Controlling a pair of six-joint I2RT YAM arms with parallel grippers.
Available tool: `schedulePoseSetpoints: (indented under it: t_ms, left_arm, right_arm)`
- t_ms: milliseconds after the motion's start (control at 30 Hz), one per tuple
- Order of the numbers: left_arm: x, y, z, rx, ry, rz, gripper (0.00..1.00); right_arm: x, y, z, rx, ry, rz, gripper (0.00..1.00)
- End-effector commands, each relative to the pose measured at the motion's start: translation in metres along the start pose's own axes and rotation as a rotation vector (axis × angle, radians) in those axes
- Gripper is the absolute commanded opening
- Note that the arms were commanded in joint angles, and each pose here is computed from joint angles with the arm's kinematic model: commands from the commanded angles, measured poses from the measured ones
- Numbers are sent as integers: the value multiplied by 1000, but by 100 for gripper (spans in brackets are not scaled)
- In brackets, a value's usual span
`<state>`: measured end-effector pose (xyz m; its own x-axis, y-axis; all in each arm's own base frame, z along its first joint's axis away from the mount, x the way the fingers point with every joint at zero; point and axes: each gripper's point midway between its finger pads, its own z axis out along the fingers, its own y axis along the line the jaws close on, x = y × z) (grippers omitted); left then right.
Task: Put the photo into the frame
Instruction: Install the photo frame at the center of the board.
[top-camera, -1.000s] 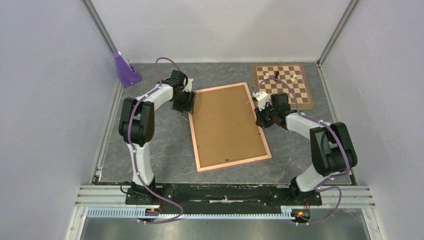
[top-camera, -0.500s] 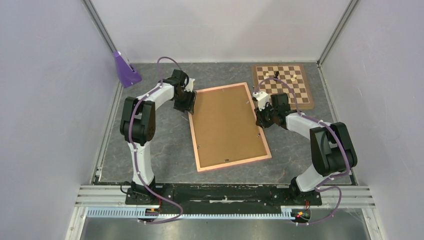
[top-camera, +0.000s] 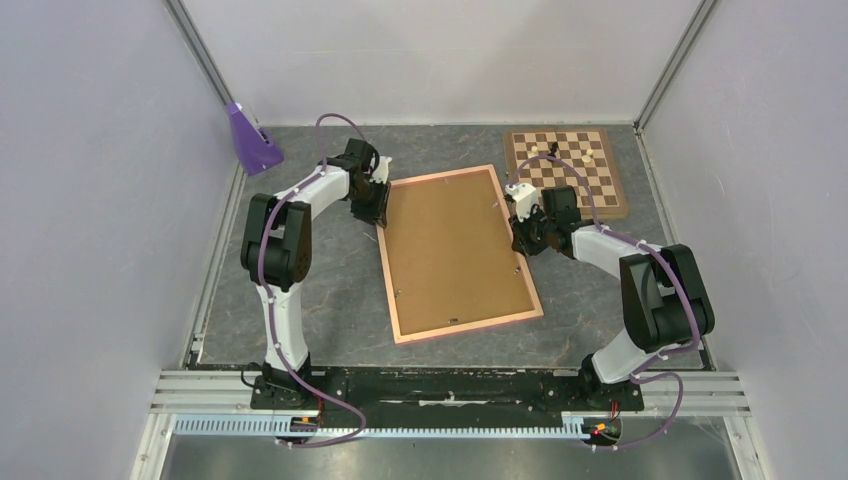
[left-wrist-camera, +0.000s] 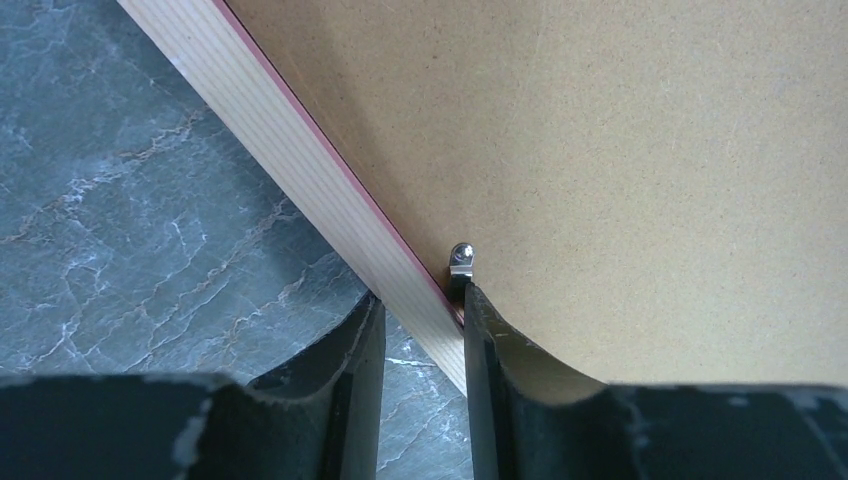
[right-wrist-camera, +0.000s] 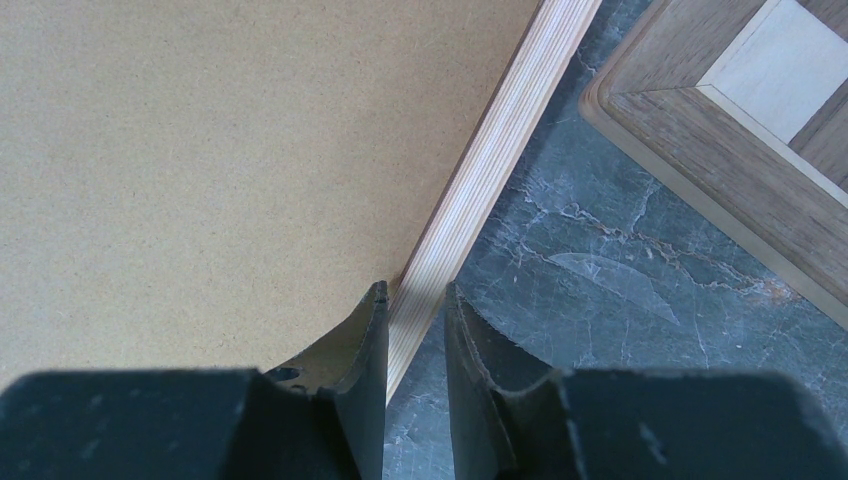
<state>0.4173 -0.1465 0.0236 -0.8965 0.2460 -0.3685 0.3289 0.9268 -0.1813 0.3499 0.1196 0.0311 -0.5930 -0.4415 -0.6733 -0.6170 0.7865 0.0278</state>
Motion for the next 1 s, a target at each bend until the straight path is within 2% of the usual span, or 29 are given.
schedulePoseSetpoints:
  t_ms: [0,167,367,433,533,600,700,967]
  left_arm:
    - [-7,24,15,-78,-23,96,17]
    - [-6,26,15,-87,-34,136,2]
    - [-13,26,14,-85,-88,176,2]
    - [-15,26,11,-87,-101,172,9]
    - [-16,28,9,-111,-89,123,38]
    - [-14,24,9,-99,-76,78,46]
    - [-9,17,11,-68,-46,17,52]
    - [-10,11,13,-37,-15,-44,55]
  right_arm:
    - [-5,0,2,-8,-23,-47,13]
    - [-4,-1,3,-6,-21,-48,12]
    - [-3,-1,3,-6,-18,-48,12]
    - [-3,-2,3,-4,-18,-49,13]
    - [-3,-2,3,-5,-19,-49,12]
    - [-3,-2,3,-5,-19,-49,12]
    - [-3,-1,3,-7,-21,-48,12]
    - [-3,-1,3,-7,-21,-49,12]
